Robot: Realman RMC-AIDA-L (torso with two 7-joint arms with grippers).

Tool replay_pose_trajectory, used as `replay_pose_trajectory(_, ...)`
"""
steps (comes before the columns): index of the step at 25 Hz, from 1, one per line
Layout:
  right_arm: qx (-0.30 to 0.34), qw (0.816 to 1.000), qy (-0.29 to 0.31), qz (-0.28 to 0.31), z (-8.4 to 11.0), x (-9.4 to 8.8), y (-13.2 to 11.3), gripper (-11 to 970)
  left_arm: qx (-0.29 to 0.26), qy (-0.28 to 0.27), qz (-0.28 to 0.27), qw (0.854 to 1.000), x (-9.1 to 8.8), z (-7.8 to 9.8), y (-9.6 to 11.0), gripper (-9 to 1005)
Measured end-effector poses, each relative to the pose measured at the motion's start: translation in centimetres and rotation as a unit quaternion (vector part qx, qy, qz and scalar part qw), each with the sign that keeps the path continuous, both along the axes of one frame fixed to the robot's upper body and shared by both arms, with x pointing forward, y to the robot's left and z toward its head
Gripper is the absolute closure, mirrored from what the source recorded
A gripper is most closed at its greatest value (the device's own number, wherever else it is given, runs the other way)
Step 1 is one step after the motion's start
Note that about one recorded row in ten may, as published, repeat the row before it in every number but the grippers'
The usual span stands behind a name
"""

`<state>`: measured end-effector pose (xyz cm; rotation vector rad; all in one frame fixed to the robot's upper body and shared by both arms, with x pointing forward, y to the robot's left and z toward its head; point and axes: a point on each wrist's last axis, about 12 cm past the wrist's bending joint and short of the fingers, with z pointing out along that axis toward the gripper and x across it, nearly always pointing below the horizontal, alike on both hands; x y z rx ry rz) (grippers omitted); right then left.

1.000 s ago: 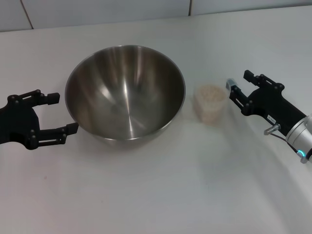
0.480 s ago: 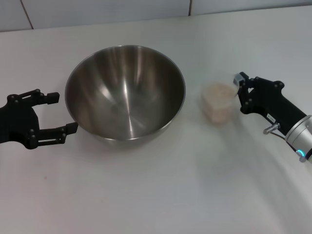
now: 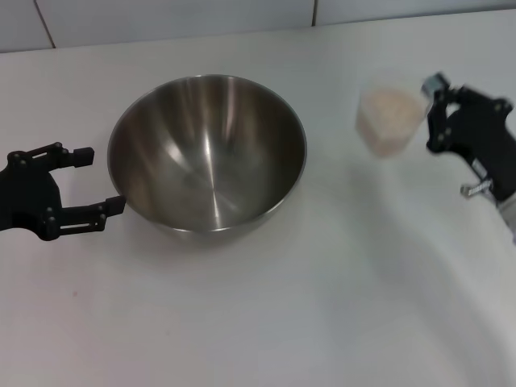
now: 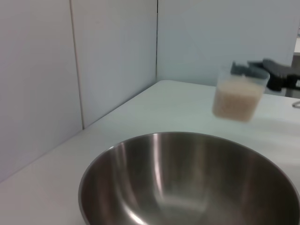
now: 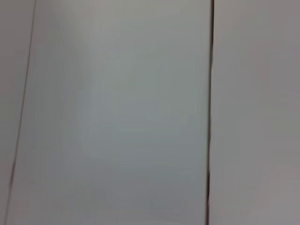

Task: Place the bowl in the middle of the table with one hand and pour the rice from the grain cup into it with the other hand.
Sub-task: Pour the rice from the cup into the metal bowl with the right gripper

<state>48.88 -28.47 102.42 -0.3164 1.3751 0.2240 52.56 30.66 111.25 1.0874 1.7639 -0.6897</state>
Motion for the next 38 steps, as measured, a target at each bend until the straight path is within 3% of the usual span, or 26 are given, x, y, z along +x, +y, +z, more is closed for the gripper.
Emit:
replay_pose_trajectory(2, -0.024, 0.998, -0.061, -0.014, 1.4, 0.9, 0.7, 942, 0.000, -0.001, -0.002, 1.000, 0.2, 0.1, -0.1, 130)
replay_pose_trajectory(6, -0.076, 0.990, -0.113, -0.022, 2.4, 2.0, 2.4, 942, 0.001, -0.001, -0.004, 1.000, 0.2, 0.1, -0.2, 130)
replay_pose_trajectory(7, -0.131, 0.980, -0.146, -0.028, 2.8, 2.6, 3.8, 942, 0.001, 0.000, -0.004, 1.000, 0.2, 0.1, -0.2, 130)
replay_pose_trajectory(9, -0.160, 0.973, -0.160, -0.032, 2.9, 2.8, 4.5, 942, 0.000, 0.001, -0.004, 1.000, 0.2, 0.1, -0.2, 130)
replay_pose_trajectory(11, -0.236, 0.951, -0.193, -0.046, 3.1, 3.1, 6.1, 942, 0.000, 0.002, -0.003, 1.000, 0.2, 0.2, -0.3, 130)
replay_pose_trajectory(15, -0.405, 0.874, -0.256, -0.081, 3.3, 3.2, 8.5, 943, -0.001, 0.002, -0.004, 1.000, 0.4, 0.2, -0.3, 130)
replay_pose_trajectory(16, -0.445, 0.848, -0.273, -0.089, 3.3, 3.2, 8.9, 943, -0.001, 0.002, -0.004, 1.000, 0.4, 0.3, -0.4, 130)
replay_pose_trajectory(17, -0.497, 0.808, -0.300, -0.097, 3.4, 3.1, 9.5, 943, -0.001, 0.002, -0.005, 1.000, 0.4, 0.3, -0.4, 130)
replay_pose_trajectory(18, -0.497, 0.808, -0.300, -0.097, 3.4, 3.1, 9.5, 943, -0.001, 0.001, -0.005, 1.000, 0.5, 0.3, -0.4, 130)
replay_pose_trajectory(20, -0.535, 0.773, -0.326, -0.097, 3.4, 3.0, 9.9, 943, -0.001, 0.000, -0.006, 1.000, 0.5, 0.4, -0.5, 130)
replay_pose_trajectory(21, -0.554, 0.753, -0.343, -0.095, 3.4, 2.8, 10.1, 943, -0.001, 0.000, -0.007, 1.000, 0.6, 0.4, -0.5, 130)
replay_pose_trajectory(22, -0.585, 0.718, -0.365, -0.097, 3.4, 2.8, 10.4, 943, -0.001, 0.000, -0.007, 1.000, 0.6, 0.4, -0.5, 130)
replay_pose_trajectory(23, -0.585, 0.718, -0.365, -0.097, 3.4, 2.8, 10.4, 943, -0.001, -0.001, -0.008, 1.000, 0.7, 0.5, -0.6, 130)
replay_pose_trajectory(32, -0.702, 0.568, -0.418, -0.102, 3.3, 3.5, 12.5, 944, 0.010, 0.007, -0.014, 1.000, 1.1, 0.6, -1.0, 130)
replay_pose_trajectory(33, -0.702, 0.568, -0.418, -0.102, 3.3, 3.5, 12.5, 944, 0.012, 0.009, -0.016, 1.000, 1.3, 0.6, -1.1, 130)
replay_pose_trajectory(36, -0.726, 0.526, -0.434, -0.088, 3.0, 3.4, 13.2, 944, 0.014, 0.009, -0.018, 1.000, 1.3, 0.7, -1.2, 130)
replay_pose_trajectory(37, -0.745, 0.485, -0.451, -0.082, 2.7, 3.2, 13.7, 944, 0.014, 0.008, -0.019, 1.000, 1.4, 0.7, -1.3, 130)
replay_pose_trajectory(38, -0.745, 0.485, -0.451, -0.082, 2.7, 3.2, 13.7, 944, 0.014, 0.007, -0.019, 1.000, 1.5, 0.8, -1.3, 130)
